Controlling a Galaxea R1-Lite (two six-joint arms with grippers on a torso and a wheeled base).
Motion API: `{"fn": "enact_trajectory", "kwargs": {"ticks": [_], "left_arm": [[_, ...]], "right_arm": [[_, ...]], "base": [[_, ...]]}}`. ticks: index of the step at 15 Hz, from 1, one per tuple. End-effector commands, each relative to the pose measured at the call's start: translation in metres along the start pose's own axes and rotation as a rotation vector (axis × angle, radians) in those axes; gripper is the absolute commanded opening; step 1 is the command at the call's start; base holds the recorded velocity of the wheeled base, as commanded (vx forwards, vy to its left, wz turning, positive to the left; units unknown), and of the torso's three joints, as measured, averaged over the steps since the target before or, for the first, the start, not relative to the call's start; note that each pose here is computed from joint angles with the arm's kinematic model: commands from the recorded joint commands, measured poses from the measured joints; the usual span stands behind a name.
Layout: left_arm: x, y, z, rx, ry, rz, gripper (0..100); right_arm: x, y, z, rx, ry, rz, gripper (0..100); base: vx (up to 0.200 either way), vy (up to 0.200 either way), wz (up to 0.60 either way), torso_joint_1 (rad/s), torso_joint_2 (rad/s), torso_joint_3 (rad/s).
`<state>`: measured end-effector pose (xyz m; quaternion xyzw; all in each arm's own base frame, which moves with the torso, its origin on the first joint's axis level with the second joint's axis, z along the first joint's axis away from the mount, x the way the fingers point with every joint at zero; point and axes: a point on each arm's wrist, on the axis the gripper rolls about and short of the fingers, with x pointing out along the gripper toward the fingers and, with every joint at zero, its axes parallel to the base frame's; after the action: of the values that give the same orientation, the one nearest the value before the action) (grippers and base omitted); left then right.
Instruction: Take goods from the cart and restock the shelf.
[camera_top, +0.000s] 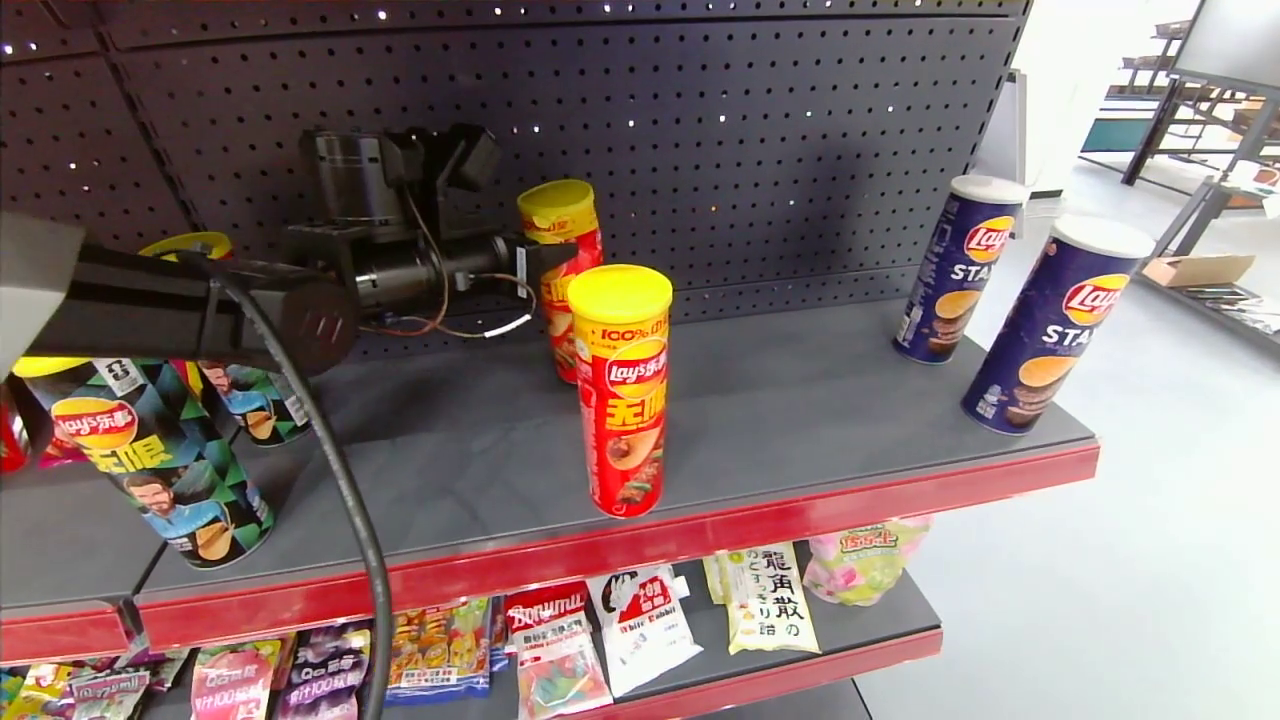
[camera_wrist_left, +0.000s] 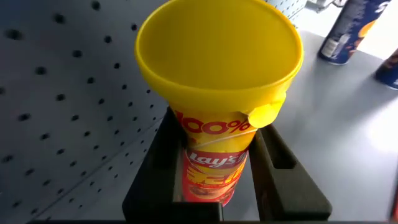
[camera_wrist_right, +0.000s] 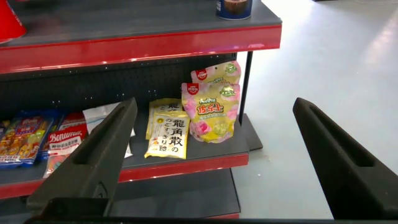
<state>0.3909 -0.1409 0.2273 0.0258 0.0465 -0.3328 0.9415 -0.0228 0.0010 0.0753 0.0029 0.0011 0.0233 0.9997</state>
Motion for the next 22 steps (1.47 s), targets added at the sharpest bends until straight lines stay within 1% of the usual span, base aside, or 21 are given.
{"fn": "enact_trajectory", "kwargs": {"ticks": [1, 6, 9, 13, 15, 16, 19, 21, 22], "left_arm": [[0.0123, -0.0013, -0.009, -0.006, 0.016, -0.013, 0], [0.015, -0.002, -0.0111, -0.005, 0.018, -0.022, 0], [0.017, -0.0018, -0.0087, -0.001, 0.008, -0.023, 0], [0.0202, -0.0071, -0.0054, 0.005, -0.004, -0.046, 0], [0.0201, -0.0072, -0.006, 0.005, -0.001, -0.047, 0], [0.0201, -0.0072, -0.007, 0.01, 0.003, -0.048, 0], [0.0206, -0.0079, -0.0103, 0.044, 0.015, -0.05, 0], [0.0208, -0.0086, -0.0104, 0.051, 0.016, -0.053, 0], [0.021, -0.0093, -0.0104, 0.05, 0.016, -0.055, 0]], "right_arm": [[0.0001, 0.0, 0.0, 0.0, 0.001, 0.001, 100], [0.0, 0.0, 0.0, 0.0, -0.001, 0.001, 100], [0.0, 0.0, 0.0, 0.0, -0.001, 0.001, 100], [0.0001, 0.0, 0.0, 0.0, 0.001, 0.001, 100], [0.0, 0.0, 0.0, 0.0, -0.001, 0.001, 100], [0.0, 0.0, 0.0, 0.0, -0.001, 0.001, 100], [0.0001, 0.0, 0.0, 0.0, 0.001, 0.001, 100], [0.0001, 0.0, 0.0, 0.0, 0.001, 0.001, 100], [0.0001, 0.0, 0.0, 0.0, 0.001, 0.001, 100]], "base": [[0.0, 0.0, 0.0, 0.0, 0.0, 0.0], [0.0, 0.0, 0.0, 0.0, 0.0, 0.0], [0.0, 0.0, 0.0, 0.0, 0.0, 0.0], [0.0, 0.0, 0.0, 0.0, 0.0, 0.0], [0.0, 0.0, 0.0, 0.0, 0.0, 0.0], [0.0, 0.0, 0.0, 0.0, 0.0, 0.0], [0.0, 0.0, 0.0, 0.0, 0.0, 0.0], [0.0, 0.0, 0.0, 0.0, 0.0, 0.0], [0.0, 0.0, 0.0, 0.0, 0.0, 0.0]]}}
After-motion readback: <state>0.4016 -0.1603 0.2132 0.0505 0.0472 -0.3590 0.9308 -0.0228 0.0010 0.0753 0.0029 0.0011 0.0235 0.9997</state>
